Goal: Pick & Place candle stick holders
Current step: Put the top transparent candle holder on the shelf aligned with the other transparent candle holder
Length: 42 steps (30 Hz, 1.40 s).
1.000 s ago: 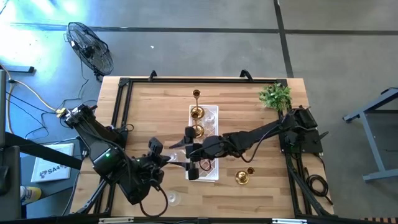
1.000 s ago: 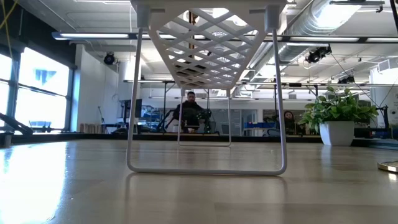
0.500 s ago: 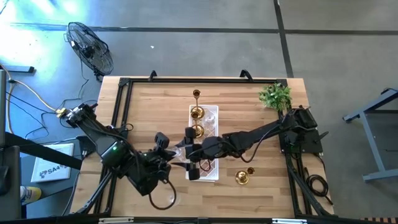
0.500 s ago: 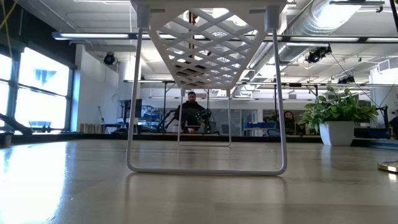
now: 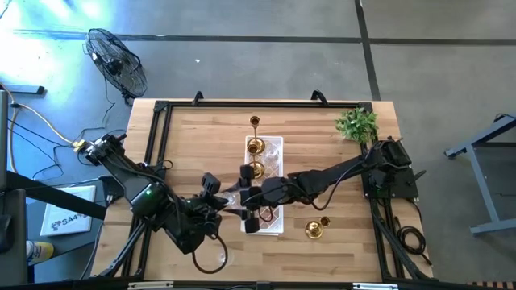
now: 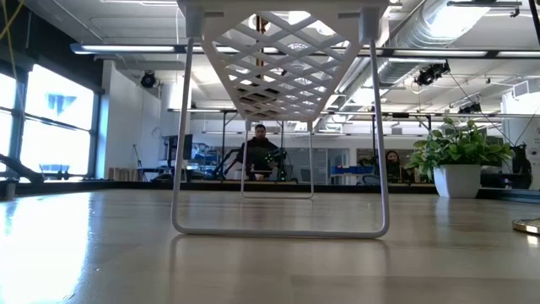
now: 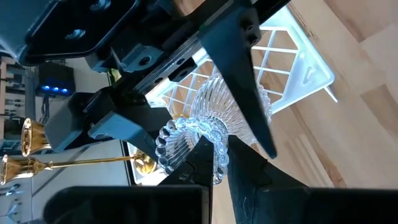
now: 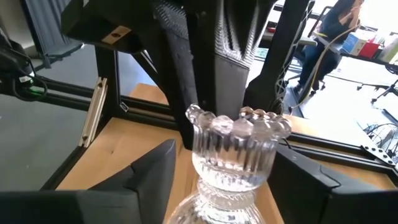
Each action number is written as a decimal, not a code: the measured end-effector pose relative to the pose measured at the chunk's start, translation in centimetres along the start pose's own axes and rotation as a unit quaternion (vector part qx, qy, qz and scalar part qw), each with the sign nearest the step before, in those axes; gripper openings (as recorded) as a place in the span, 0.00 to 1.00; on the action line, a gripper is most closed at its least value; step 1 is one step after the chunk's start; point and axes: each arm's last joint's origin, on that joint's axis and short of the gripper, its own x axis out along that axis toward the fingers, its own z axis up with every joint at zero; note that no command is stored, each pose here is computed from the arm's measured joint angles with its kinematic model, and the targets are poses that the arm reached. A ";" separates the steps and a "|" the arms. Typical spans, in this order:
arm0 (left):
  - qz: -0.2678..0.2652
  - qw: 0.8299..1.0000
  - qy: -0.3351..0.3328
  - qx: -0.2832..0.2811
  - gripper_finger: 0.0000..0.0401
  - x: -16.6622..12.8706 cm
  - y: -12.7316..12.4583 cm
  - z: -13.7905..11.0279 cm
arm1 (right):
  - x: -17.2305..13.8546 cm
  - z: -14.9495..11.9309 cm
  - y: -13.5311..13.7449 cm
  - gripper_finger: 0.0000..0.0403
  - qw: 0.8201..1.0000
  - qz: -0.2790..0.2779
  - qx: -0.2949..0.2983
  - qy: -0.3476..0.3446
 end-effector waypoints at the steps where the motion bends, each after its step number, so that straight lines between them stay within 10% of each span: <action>1: -0.001 1.000 0.000 0.000 0.04 0.0 0.0 0.0 | 0.0 0.0 0.0 0.55 1.000 0.000 -0.001 0.001; 10: 0.001 1.000 0.003 0.007 0.04 0.1 0.0 -0.1 | 0.0 0.0 -0.3 0.31 1.000 -0.003 -0.006 0.002; 20: -0.002 1.000 0.001 0.002 0.05 0.1 -0.1 0.0 | 0.1 -0.2 -0.6 0.30 1.000 0.000 -0.018 0.011; 31: -0.003 1.000 -0.002 -0.005 0.36 0.0 0.0 0.0 | 0.1 -0.4 -0.5 0.30 0.999 -0.001 -0.034 0.017; 42: 0.156 0.987 -0.004 0.032 0.39 -1.2 0.0 0.0 | 0.1 -0.8 -0.6 0.30 0.998 -0.031 -0.047 0.038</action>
